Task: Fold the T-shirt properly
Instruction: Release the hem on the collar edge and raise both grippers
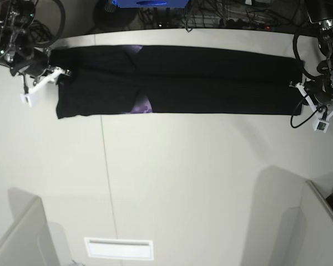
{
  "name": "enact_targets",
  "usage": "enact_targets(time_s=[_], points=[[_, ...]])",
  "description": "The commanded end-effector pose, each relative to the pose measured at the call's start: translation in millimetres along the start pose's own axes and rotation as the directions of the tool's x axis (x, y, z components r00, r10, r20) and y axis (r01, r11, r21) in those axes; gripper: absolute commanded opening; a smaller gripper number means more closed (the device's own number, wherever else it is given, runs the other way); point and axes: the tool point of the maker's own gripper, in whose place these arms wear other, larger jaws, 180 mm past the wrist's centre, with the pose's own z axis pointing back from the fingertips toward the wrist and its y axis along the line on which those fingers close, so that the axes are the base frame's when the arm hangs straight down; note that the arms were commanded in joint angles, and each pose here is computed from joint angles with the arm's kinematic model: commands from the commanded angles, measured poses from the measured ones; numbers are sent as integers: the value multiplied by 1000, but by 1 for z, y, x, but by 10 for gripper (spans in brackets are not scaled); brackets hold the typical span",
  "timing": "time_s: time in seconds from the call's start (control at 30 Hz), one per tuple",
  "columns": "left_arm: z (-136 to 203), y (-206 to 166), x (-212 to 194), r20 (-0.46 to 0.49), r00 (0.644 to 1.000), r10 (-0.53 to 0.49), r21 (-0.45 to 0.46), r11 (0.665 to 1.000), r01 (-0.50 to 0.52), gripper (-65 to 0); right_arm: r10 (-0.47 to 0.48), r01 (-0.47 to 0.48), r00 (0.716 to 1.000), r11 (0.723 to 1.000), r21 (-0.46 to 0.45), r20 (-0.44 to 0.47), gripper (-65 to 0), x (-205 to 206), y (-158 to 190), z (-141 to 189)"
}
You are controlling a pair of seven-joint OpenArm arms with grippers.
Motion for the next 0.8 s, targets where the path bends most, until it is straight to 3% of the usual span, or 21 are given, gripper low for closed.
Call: enact_targets(time_s=[0.0, 0.07, 0.13, 0.2, 0.3, 0.37, 0.43, 0.47, 0.5, 0.6, 0.77], points=[[9, 10, 11, 34, 999, -18, 28, 999, 17, -441, 0, 0, 999, 1000, -8, 33, -434, 10, -2, 6], [9, 10, 12, 37, 999, -15, 26, 1000, 14, -314, -3, 3, 999, 1000, -8, 44, -434, 12, -1, 7], [10, 10, 14, 44, 999, -16, 26, 1000, 15, -235, -1, 2, 997, 1000, -8, 74, -434, 17, 0, 8], [17, 8, 22, 72, 997, -33, 34, 999, 31, -188, -1, 1, 995, 1000, -5, 104, -434, 23, 0, 8], [37, 12, 37, 158, 987, -18, 68, 998, 8, -183, 36, -39, 982, 999, 14, 186, -434, 39, 14, 17], [45, 12, 38, 192, 981, 25, 75, 996, -41, -253, 67, -79, 974, 996, 44, 217, -441, 44, 26, 21], [41, 3, 29, 171, 983, 71, 48, 996, -80, -457, 114, -135, 968, 988, 80, 223, -516, 45, 34, 21], [36, -2, 24, 157, 984, 90, 32, 995, -96, -594, 136, -159, 966, 983, 89, 221, -587, 44, 36, 20], [30, -8, 18, 143, 983, 111, 16, 993, -115, -650, 151, -176, 963, 980, 96, 224, -650, 45, 38, 19], [15, -19, 4, 103, 981, 167, -27, 986, -165, -650, 83, -105, 978, 988, 108, 191, -650, 37, 34, 6], [-5, -41, -7, 29, 988, 149, -88, 985, -146, -650, 114, -117, 986, 993, 13, 120, -650, 27, 13, -16]])
